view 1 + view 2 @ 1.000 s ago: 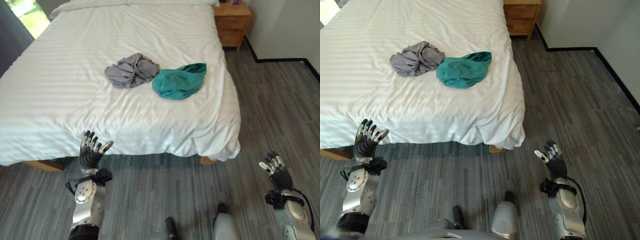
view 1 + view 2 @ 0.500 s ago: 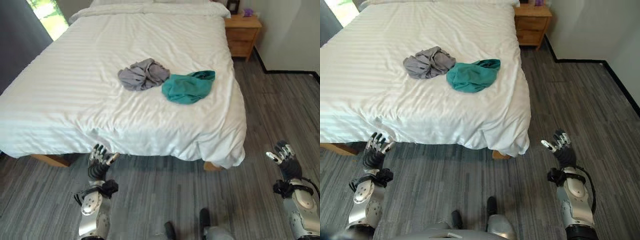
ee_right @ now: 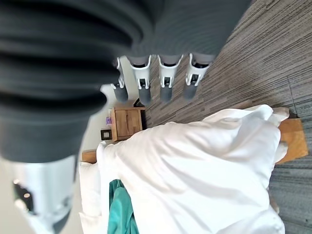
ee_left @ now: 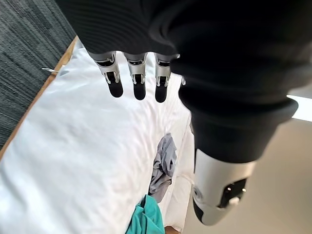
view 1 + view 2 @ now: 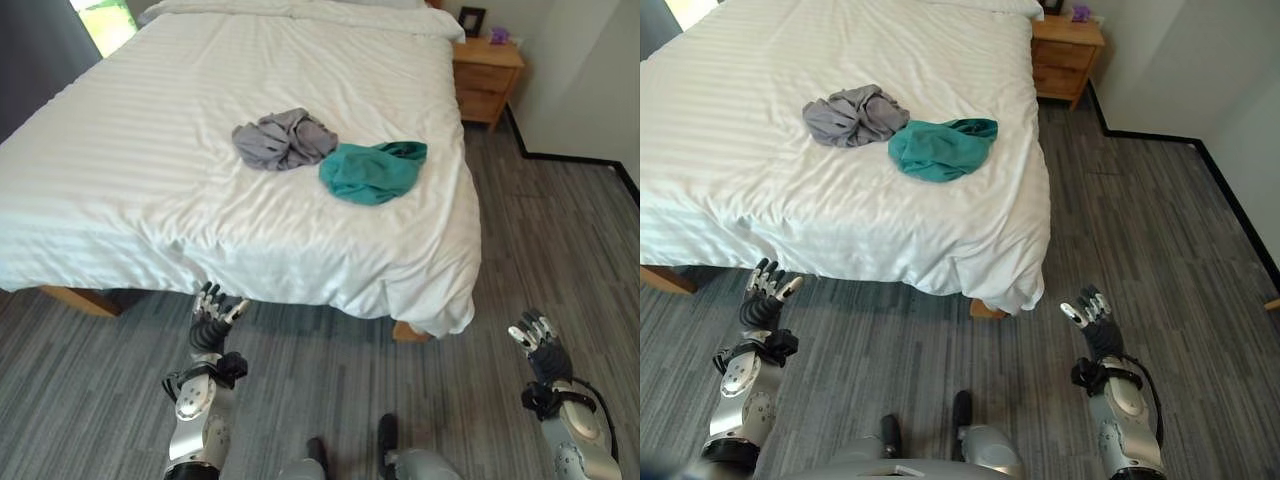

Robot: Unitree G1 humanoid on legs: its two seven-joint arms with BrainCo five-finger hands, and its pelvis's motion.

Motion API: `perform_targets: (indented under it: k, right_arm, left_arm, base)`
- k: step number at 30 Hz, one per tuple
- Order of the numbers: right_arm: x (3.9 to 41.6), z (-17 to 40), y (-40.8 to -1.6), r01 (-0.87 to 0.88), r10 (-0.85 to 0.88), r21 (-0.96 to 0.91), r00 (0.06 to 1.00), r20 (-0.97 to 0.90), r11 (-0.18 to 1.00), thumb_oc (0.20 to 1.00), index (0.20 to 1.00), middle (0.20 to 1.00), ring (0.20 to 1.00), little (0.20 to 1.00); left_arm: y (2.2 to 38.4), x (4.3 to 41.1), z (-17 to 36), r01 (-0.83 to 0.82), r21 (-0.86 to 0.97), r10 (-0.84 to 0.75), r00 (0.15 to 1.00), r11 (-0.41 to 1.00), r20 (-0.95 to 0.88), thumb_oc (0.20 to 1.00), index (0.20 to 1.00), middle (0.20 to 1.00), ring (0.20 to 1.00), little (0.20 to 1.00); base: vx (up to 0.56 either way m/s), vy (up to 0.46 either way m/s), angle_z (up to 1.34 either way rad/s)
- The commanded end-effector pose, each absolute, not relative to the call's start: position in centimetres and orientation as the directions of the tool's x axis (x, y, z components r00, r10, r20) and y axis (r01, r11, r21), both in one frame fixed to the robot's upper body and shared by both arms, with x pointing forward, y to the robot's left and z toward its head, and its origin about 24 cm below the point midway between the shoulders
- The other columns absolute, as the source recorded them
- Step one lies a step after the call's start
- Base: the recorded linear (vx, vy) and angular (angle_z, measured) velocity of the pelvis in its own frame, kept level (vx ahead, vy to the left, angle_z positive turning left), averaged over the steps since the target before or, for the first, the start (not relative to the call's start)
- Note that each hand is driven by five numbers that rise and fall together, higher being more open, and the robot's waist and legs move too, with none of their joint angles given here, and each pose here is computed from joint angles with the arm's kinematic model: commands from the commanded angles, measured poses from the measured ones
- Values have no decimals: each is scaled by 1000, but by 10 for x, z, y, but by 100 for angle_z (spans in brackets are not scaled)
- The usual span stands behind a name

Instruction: Pick up bed clothes into laundry basket.

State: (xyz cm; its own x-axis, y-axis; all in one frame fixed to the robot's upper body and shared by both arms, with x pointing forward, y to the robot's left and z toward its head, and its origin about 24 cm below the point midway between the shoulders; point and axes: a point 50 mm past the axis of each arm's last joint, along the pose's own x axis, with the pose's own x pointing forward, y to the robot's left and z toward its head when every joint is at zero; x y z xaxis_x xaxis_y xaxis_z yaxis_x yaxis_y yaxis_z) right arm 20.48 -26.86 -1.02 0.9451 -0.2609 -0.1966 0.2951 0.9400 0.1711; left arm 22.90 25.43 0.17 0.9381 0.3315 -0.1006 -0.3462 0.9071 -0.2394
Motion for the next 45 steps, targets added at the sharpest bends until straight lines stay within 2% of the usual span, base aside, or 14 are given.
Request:
perform_targets:
  k: [1,8,17,20,26,28,29,31,33,36,37,39,42,45]
  right_arm:
    - [214,26,-280,276,-277,173,961,-19,945,1000,1000,1000,1000,1000]
    - [212,27,-289,291,-290,101,957,-28,951,1000,1000,1000,1000,1000]
    - [228,28,-275,292,-297,197,955,-6,936,1000,1000,1000,1000,1000]
    - [227,33,-289,334,-337,133,941,2,933,1000,1000,1000,1000,1000]
    - [228,50,-322,414,-415,16,909,40,910,1000,1000,1000,1000,1000]
    - [222,53,-337,418,-418,-94,908,22,903,1000,1000,1000,1000,1000]
    - [225,61,-345,372,-382,-235,924,4,898,1000,1000,1000,1000,1000]
    - [238,94,-386,331,-411,-554,912,-22,764,1000,1000,1000,1000,1000]
    - [256,127,-401,310,-417,-681,909,8,663,1000,1000,1000,1000,1000]
    - [293,173,-408,325,-442,-766,895,60,554,1000,1000,1000,1000,1000]
    - [305,205,-411,332,-451,-817,887,99,472,1000,1000,1000,1000,1000]
    - [312,221,-410,346,-458,-833,880,127,433,1000,1000,1000,1000,1000]
    - [328,302,-403,375,-489,-914,833,258,156,1000,1000,1000,1000,1000]
    - [330,315,-400,377,-503,-922,816,284,91,1000,1000,1000,1000,1000]
  left_arm:
    - [262,239,19,-328,-240,334,943,914,-17,1000,1000,1000,1000,1000]
    - [260,244,23,-302,-211,309,951,930,3,1000,1000,1000,1000,1000]
    - [280,246,39,-328,-149,339,940,933,50,1000,1000,1000,1000,1000]
    - [293,239,45,-353,-79,358,931,932,65,1000,1000,1000,1000,1000]
    - [293,240,44,-348,-104,355,933,932,58,1000,1000,1000,1000,1000]
    - [290,242,41,-329,-89,334,942,940,42,1000,1000,1000,1000,1000]
    - [285,240,35,-306,-95,309,951,947,19,1000,1000,1000,1000,1000]
    - [264,235,15,-235,-183,230,972,955,-51,1000,1000,1000,1000,1000]
    - [247,232,5,-160,-220,144,986,962,-90,1000,1000,1000,1000,1000]
    - [223,233,-3,-71,-272,39,992,960,-122,1000,1000,1000,1000,1000]
    - [221,233,-2,-44,-264,12,992,963,-122,1000,1000,1000,1000,1000]
    - [219,233,-1,-28,-266,-4,993,963,-118,1000,1000,1000,1000,1000]
    - [225,233,4,-10,-225,-16,993,974,-114,1000,1000,1000,1000,1000]
    - [226,232,2,-23,-222,-5,992,975,-127,1000,1000,1000,1000,1000]
  base:
    - [209,158,14]
    - [252,250,-3]
    - [218,337,-30]
    - [162,266,-32]
    - [214,3,6]
    - [163,-185,64]
    - [124,-257,119]
    - [131,-255,105]
    - [69,-136,40]
    - [13,-93,29]
    - [-26,-68,8]
    - [-36,-40,9]
    - [-44,-36,12]
    - [-27,-11,13]
